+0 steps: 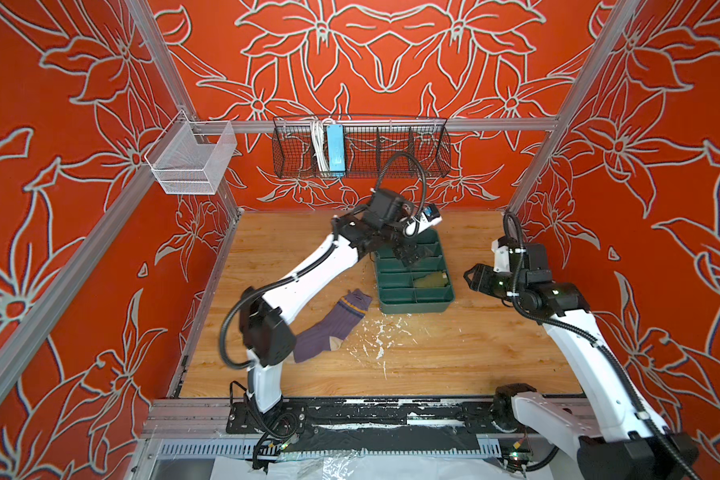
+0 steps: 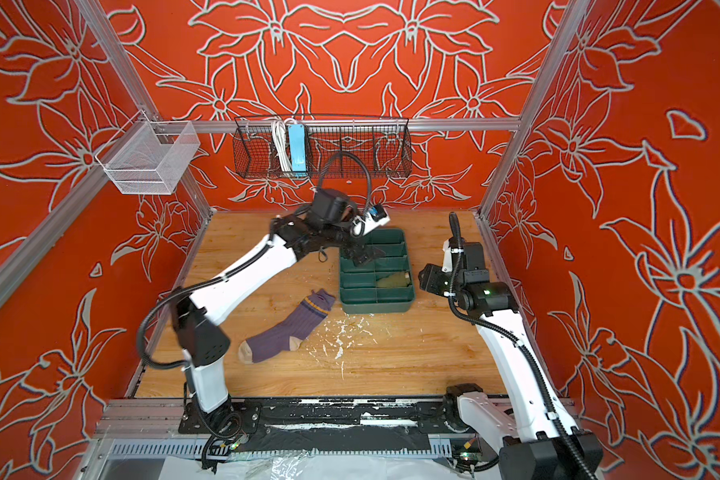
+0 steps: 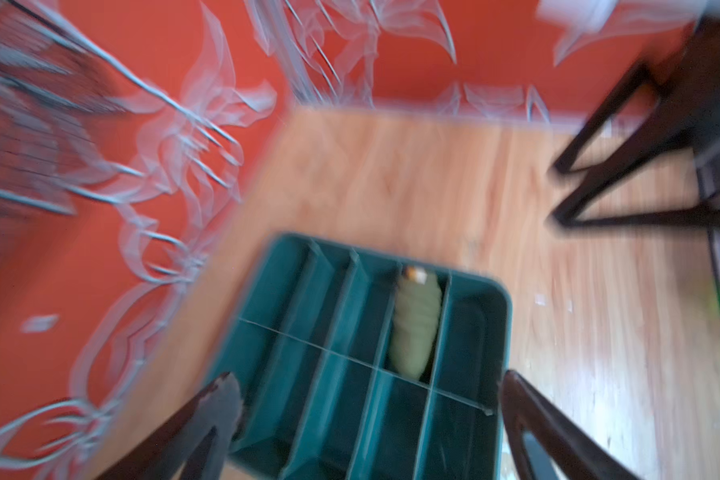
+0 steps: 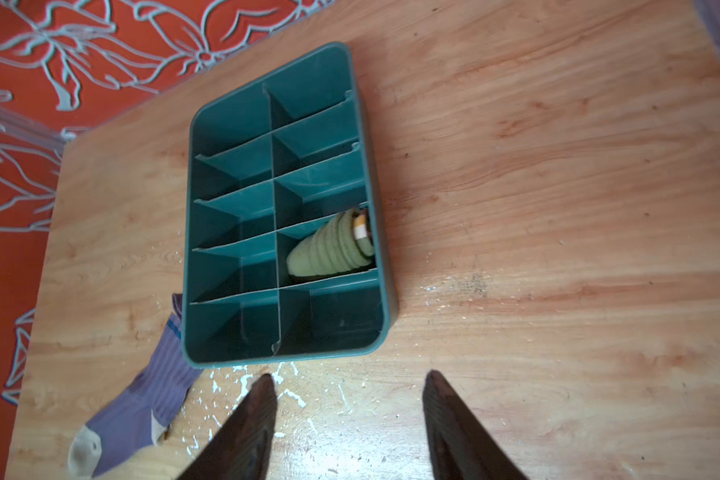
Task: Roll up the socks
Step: 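Open the left gripper and raise it away from the tray, then move the left gripper over the purple sock while the right gripper hovers by the tray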
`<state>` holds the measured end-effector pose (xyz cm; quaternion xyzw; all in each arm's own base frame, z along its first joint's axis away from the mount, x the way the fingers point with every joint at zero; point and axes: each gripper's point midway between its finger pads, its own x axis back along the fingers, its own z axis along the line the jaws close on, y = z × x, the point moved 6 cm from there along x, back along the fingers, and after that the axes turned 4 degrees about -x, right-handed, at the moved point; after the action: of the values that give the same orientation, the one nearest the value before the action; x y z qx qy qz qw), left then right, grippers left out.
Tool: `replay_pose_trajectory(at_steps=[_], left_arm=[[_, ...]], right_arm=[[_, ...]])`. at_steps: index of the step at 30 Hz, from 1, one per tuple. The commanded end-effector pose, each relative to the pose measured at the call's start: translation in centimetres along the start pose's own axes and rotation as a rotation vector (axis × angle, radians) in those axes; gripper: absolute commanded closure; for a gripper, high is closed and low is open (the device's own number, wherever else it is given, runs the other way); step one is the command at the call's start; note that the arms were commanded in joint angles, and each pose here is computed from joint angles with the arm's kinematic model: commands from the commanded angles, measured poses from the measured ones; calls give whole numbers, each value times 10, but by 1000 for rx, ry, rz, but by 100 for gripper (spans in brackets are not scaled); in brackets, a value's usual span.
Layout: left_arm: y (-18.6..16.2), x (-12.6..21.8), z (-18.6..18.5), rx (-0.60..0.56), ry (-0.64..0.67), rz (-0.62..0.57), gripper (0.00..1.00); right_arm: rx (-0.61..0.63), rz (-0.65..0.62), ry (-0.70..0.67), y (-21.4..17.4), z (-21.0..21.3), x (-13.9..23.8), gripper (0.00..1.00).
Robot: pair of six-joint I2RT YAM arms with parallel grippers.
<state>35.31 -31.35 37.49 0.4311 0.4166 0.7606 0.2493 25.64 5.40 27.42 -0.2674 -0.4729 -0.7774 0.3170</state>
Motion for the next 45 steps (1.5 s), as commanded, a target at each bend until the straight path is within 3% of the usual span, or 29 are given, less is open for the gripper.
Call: replay_pose_trajectory(at_steps=[1, 5, 8, 16, 19, 21, 25, 30, 34, 39, 45], left_arm=[[8, 43, 24, 162, 183, -129, 3], [-30, 106, 45, 410, 464, -182, 3], [-62, 138, 38, 492, 622, -273, 3], [-117, 170, -5, 621, 598, -225, 3], [-138, 170, -12, 743, 626, -222, 3], [-144, 169, -19, 734, 589, -216, 3], [-156, 162, -19, 740, 588, -169, 3], [-175, 127, -5, 802, 606, -46, 3], [-171, 109, 10, 846, 611, 21, 3], [-157, 96, 28, 874, 604, 92, 3], [-171, 96, 41, 886, 719, 245, 3]], right_arm=[[93, 39, -12, 4, 17, -13, 45], [146, 96, -42, 9, 35, -47, 53], [154, 125, -82, 10, 35, -75, 58], [174, 206, -205, 1, 17, -142, 59], [171, 226, -237, -4, 10, -164, 59], [165, 242, -240, -8, 7, -177, 58], [158, 281, -240, -17, 3, -201, 57], [179, 317, -265, -22, -4, -225, 54], [204, 266, -221, -2, 12, -208, 48], [237, 113, -89, 43, 52, -136, 37], [316, -28, -173, 55, 38, -94, 23]])
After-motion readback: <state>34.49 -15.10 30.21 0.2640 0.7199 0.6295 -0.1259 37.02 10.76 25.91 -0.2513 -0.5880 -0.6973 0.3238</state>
